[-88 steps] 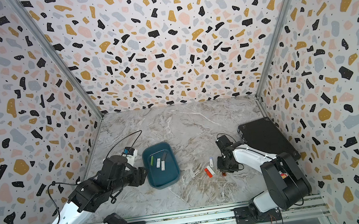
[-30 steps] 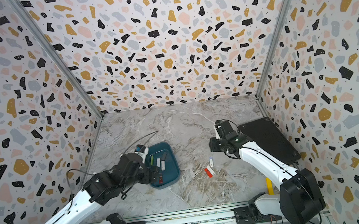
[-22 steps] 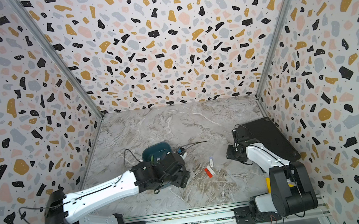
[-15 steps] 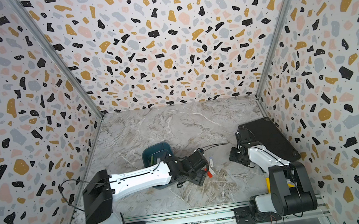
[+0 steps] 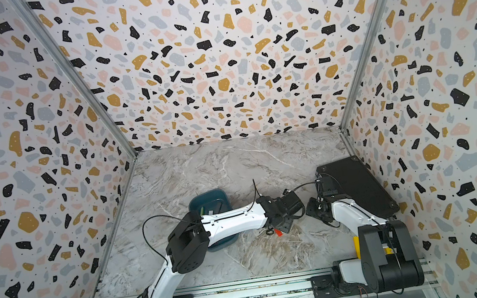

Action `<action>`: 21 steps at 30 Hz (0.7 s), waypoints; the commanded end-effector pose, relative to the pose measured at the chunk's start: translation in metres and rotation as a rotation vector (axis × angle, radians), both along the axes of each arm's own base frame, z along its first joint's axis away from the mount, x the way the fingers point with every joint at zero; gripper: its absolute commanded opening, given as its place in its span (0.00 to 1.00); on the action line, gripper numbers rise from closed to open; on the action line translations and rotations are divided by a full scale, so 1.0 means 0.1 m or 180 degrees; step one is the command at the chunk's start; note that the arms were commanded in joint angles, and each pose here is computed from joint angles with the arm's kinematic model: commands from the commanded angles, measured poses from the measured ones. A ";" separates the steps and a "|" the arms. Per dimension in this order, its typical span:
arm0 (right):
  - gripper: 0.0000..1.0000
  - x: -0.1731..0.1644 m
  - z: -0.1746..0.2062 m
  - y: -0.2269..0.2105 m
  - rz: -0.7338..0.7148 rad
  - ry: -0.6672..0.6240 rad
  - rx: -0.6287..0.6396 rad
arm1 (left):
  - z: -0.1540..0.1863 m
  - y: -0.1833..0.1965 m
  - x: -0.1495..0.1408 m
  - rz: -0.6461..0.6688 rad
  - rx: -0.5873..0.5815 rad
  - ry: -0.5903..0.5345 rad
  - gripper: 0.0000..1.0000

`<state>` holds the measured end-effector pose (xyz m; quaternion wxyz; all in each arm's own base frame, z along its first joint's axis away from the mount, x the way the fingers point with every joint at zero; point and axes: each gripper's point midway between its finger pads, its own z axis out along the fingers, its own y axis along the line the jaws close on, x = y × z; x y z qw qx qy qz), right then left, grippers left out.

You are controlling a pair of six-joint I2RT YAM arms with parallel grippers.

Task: Put the usb flash drive into the storage box
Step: Pick up the USB flash from the center of the board.

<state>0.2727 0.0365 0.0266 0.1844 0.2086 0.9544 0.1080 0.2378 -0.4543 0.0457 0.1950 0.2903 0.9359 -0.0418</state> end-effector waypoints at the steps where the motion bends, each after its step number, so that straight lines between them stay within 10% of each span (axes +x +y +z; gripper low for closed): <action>1: 0.47 0.00 0.00 0.02 0.0000 0.0003 0.0047 | 0.04 -0.02 0.07 -0.0056 0.0147 -0.0116 0.66; 21: 0.47 0.01 -0.05 0.10 0.0041 0.0030 0.0167 | -0.46 -0.01 0.17 -0.0013 0.0245 0.0169 0.43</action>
